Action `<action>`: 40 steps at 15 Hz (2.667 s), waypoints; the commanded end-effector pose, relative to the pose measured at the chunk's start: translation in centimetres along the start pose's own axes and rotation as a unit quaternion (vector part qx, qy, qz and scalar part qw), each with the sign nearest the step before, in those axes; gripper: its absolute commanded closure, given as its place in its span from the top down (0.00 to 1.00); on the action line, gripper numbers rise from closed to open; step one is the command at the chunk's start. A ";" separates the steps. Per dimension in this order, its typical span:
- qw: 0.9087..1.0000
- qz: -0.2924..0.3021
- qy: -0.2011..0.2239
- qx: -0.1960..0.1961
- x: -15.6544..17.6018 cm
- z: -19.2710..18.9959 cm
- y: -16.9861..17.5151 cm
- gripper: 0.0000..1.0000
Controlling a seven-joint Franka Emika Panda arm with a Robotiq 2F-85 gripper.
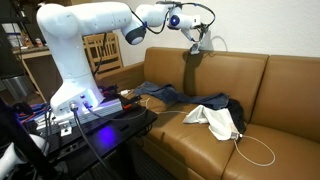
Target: Take the white socks from the seat of the chair and place them on the back of the chair
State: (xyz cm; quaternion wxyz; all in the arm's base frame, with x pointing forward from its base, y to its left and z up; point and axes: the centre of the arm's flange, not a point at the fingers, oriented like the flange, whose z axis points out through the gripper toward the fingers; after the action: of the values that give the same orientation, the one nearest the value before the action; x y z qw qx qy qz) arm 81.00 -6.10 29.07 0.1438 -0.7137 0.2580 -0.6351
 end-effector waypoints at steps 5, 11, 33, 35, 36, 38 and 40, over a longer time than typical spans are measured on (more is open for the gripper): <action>0.991 -0.071 0.090 0.072 0.0 1.7 -6.6 0.01; 0.993 -0.072 0.062 0.073 3.3 -0.9 -7.1 0.04; 0.997 -0.014 0.041 0.060 1.5 3.3 -5.0 0.31; 0.999 0.016 0.019 0.037 0.5 3.7 -3.7 0.44; 0.999 0.035 0.008 0.029 0.0 3.8 -3.1 0.50; 0.997 0.071 -0.009 0.008 -0.6 3.9 -2.0 0.65; 0.994 0.107 -0.017 -0.008 -0.7 3.6 -0.8 0.79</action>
State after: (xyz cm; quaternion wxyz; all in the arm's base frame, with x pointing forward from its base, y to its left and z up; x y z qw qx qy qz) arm 81.71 -5.75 27.68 0.2017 -0.6905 0.2993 -0.6268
